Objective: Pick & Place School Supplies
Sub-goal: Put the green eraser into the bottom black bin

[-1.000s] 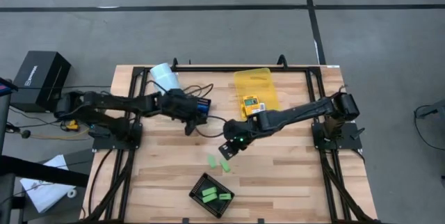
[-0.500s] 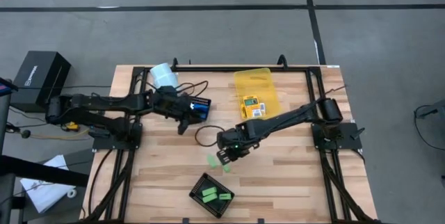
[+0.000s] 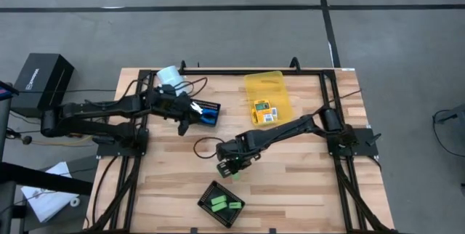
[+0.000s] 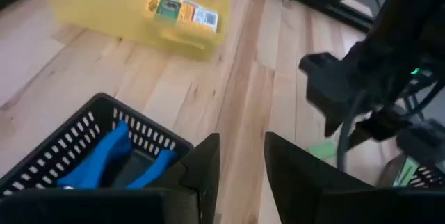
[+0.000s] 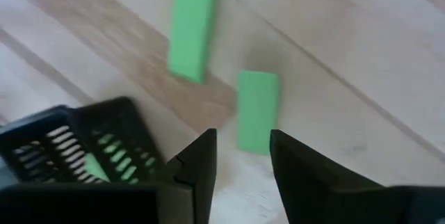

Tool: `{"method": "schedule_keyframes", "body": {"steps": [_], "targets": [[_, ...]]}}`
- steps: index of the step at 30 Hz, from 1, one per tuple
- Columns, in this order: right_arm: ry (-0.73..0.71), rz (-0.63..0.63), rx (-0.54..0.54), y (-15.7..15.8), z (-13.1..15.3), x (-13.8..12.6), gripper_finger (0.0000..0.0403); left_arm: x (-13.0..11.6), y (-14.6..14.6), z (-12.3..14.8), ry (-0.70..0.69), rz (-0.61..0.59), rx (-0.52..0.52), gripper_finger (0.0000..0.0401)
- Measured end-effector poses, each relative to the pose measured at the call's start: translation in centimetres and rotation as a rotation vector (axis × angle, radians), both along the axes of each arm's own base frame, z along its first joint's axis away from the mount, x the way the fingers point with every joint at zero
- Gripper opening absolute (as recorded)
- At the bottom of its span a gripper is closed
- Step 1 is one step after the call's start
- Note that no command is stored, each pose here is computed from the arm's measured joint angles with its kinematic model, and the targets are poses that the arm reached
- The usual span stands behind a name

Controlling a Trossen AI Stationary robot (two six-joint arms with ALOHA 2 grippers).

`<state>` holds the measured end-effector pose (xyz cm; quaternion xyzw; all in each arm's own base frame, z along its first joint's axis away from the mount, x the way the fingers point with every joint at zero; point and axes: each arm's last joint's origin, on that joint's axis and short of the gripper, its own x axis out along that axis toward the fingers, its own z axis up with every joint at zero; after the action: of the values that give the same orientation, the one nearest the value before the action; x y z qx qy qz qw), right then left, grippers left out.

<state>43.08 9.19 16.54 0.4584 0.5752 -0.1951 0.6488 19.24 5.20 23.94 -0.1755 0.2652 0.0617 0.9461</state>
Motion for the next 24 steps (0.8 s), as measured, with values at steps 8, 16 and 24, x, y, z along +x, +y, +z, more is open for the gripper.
{"method": "schedule_keyframes", "body": {"steps": [8,16,24], "targets": [[0.062,0.022,0.005,0.2,-2.0,0.0,0.0147,-0.6,0.0,0.0,0.024,-0.005,0.006,0.0108],[0.051,0.039,0.032,0.0,-3.3,0.7,0.0141,-0.8,-0.1,-0.1,0.045,-0.007,0.001,0.0108],[0.055,0.032,0.011,-0.7,-3.4,0.7,0.0138,-0.9,-0.2,-0.4,0.073,-0.020,-0.002,0.0108]]}}
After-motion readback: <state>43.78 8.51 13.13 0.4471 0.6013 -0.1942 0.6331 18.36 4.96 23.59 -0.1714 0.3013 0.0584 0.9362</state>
